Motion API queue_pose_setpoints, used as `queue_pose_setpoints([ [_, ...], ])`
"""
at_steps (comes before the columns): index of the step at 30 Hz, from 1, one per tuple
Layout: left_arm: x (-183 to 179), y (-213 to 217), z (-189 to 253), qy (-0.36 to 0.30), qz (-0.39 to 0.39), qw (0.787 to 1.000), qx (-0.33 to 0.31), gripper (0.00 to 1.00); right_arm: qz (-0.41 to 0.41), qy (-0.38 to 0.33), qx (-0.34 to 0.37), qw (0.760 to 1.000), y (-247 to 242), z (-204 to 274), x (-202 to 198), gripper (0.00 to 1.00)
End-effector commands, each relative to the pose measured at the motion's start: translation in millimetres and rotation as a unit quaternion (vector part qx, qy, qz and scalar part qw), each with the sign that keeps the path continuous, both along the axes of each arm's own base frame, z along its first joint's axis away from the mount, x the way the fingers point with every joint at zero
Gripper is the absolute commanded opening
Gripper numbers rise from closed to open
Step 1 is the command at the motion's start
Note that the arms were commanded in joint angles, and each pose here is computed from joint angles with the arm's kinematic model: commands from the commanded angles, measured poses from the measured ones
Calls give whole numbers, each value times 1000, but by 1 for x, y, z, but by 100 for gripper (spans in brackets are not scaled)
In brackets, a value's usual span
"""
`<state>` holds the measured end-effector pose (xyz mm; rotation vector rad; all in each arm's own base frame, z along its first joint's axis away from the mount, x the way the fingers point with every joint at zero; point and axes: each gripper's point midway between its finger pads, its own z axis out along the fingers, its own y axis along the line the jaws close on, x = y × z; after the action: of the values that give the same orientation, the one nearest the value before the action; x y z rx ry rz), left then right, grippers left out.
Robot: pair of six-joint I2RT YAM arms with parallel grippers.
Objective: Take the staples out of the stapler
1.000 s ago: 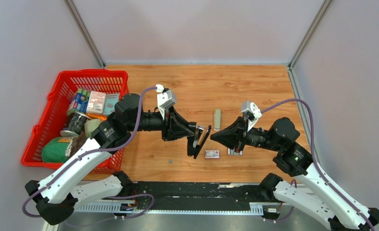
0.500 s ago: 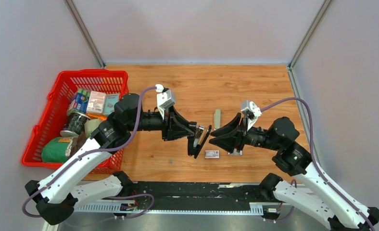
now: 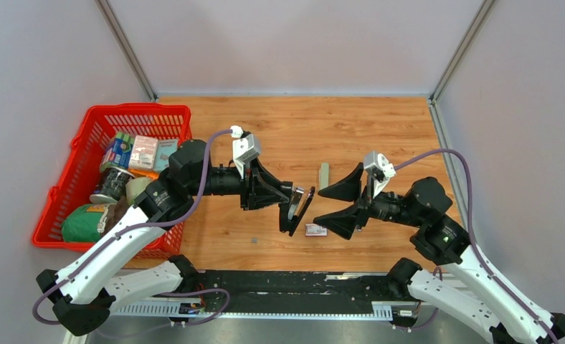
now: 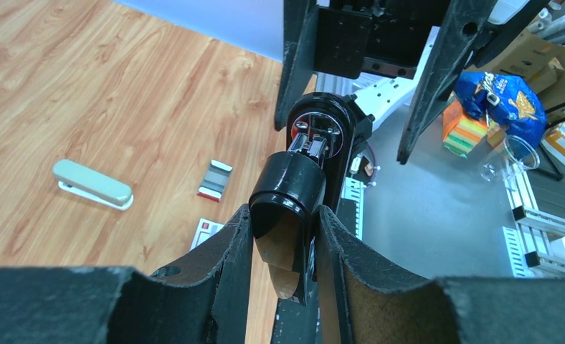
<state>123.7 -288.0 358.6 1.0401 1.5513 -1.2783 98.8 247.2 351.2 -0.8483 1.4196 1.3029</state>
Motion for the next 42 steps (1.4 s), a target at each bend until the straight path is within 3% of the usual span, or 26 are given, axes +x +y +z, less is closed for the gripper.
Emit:
queue_pose_setpoints([
  [1,-8,0,36,-46,-19,997,-52,0,-2,-23,29,999,3,27,4,82],
  [17,-9,-3,34,-45,-28,997,-58,0,43,-29,54,997,21,43,4,78],
  [22,-9,-3,35,-48,-29,997,-58,0,47,-27,51,997,22,41,5,56],
  [29,-14,-6,37,-46,-50,995,-66,0,47,-22,55,997,25,42,7,10],
  [31,-16,-8,37,-41,-62,995,-69,0,53,-22,61,996,28,45,8,0],
  [42,-31,-32,23,-29,-129,989,-59,0,89,-13,83,992,53,52,15,0],
])
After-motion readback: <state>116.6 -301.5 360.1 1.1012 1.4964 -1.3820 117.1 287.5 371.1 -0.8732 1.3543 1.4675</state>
